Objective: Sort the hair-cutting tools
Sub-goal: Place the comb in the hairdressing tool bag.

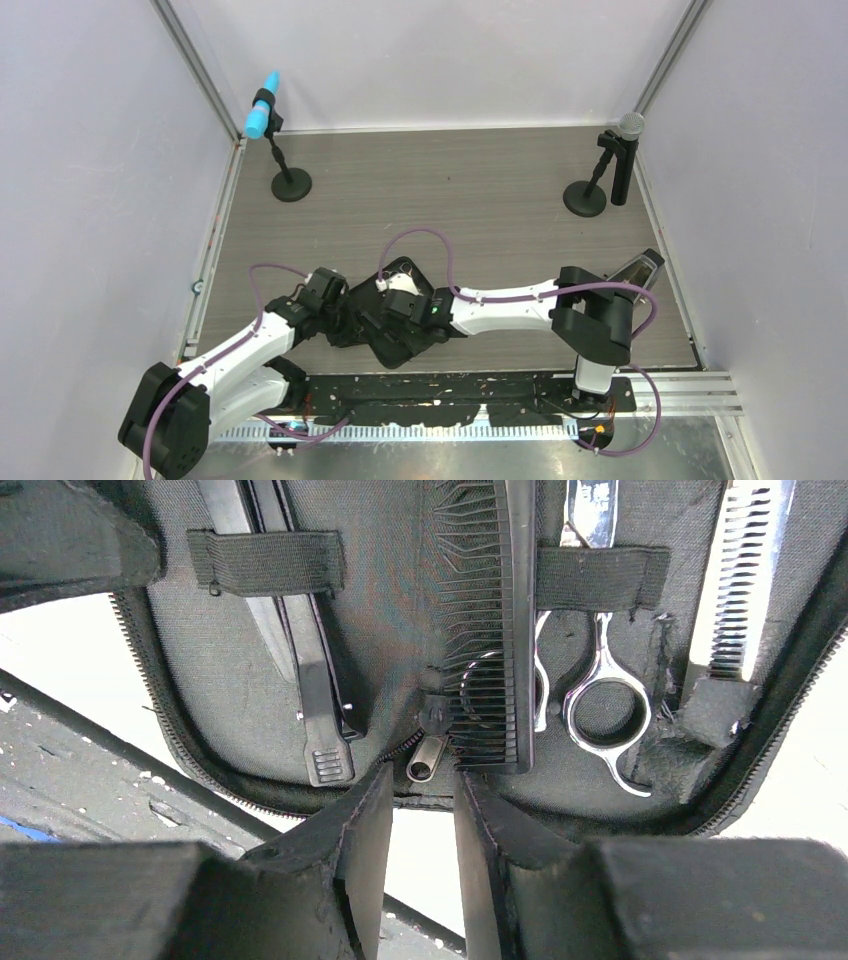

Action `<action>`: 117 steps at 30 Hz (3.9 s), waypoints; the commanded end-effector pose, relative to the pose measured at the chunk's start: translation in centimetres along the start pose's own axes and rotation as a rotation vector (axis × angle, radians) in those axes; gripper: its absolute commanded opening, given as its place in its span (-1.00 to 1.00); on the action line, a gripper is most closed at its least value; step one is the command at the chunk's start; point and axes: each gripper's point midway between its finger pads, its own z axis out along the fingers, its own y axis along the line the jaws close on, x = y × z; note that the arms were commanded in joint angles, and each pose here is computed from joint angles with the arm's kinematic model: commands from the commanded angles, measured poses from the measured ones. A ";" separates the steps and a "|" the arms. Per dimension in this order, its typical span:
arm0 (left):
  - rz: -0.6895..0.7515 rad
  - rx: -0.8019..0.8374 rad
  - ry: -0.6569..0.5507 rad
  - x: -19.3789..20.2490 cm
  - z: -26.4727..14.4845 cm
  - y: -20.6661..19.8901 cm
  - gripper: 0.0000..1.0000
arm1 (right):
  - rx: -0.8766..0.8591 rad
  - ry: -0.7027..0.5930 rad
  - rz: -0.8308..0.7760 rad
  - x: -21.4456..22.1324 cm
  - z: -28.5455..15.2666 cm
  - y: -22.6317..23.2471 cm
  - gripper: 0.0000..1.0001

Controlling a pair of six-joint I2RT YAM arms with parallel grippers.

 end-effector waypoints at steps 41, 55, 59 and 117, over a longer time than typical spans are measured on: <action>-0.057 -0.100 -0.135 -1.5 -0.6 2.3 -1.00 | 0.017 0.245 -0.023 5.8 0.4 -1.3 -0.89; -0.195 -0.115 -0.290 -2.7 -1.4 4.2 -1.00 | -0.078 0.314 -0.057 10.4 -1.8 1.7 -0.89; -0.197 -0.121 -0.289 -2.6 -1.3 4.4 -1.00 | -0.113 0.327 -0.065 11.0 -2.5 2.2 -0.89; -0.112 -0.050 -0.247 -2.6 -1.9 2.2 -1.00 | -0.100 -0.034 0.020 -2.2 -1.2 5.0 -0.44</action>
